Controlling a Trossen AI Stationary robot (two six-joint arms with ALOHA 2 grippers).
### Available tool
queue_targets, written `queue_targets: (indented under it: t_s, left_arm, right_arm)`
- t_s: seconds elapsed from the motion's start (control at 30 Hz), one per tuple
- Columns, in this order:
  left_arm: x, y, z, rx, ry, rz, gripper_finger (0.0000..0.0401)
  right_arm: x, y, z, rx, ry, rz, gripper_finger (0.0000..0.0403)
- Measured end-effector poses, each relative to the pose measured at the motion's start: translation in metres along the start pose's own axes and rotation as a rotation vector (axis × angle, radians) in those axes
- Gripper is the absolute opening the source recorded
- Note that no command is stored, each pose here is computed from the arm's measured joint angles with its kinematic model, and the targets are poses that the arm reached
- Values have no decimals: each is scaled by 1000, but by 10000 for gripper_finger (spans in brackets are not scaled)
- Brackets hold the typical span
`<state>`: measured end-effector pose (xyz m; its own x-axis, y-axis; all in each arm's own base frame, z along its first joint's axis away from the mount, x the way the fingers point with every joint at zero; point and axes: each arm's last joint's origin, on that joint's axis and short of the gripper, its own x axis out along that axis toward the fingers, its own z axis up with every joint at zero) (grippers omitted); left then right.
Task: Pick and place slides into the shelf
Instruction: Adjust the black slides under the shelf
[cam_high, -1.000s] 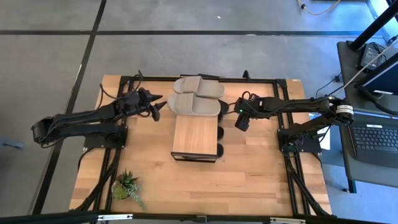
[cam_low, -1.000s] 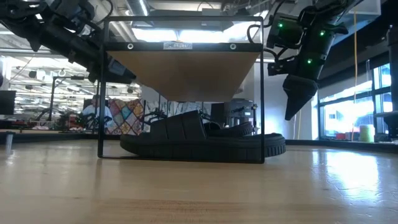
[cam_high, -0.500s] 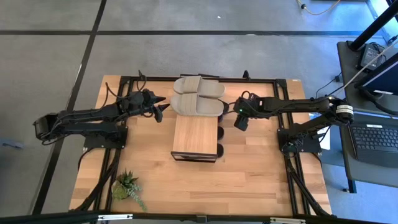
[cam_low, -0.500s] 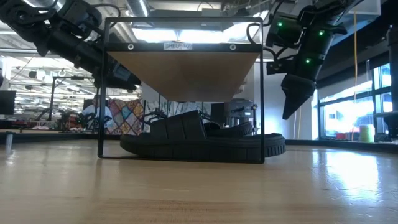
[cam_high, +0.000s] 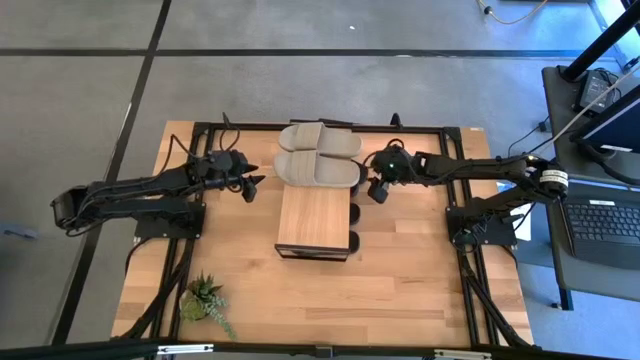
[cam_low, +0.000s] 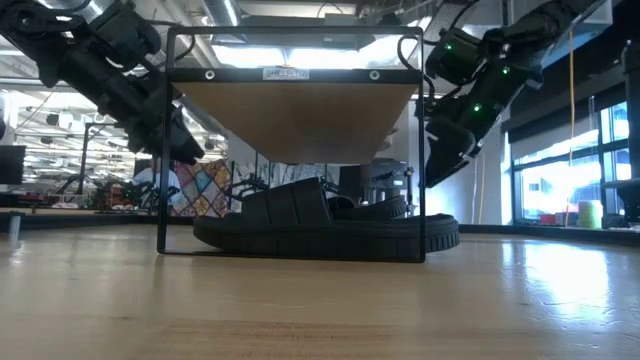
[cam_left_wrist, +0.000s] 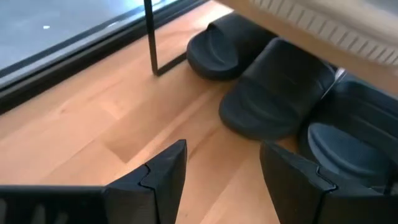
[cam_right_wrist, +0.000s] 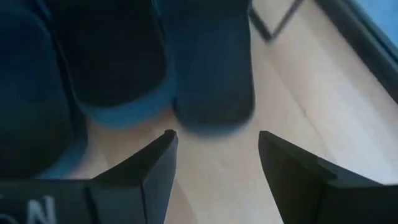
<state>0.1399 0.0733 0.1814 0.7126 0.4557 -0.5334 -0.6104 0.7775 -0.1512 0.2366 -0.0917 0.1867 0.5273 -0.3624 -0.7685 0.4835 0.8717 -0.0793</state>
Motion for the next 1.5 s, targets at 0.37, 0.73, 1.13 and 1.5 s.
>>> queue_targets:
  t_s: [0.37,0.73,1.13,1.5]
  left_arm:
    - [0,0,-1,2,11,3,195]
    - [0,0,-1,10,11,4,195]
    - [0,0,-1,10,11,3,195]
    - [0,0,-1,10,14,4,195]
  right_arm:
    - [13,9,-16,124,-267,115,225]
    - [18,25,-27,51,-422,194,225]
    - [47,31,-29,7,-488,185,225]
    - [77,37,-32,-5,-408,172,225]
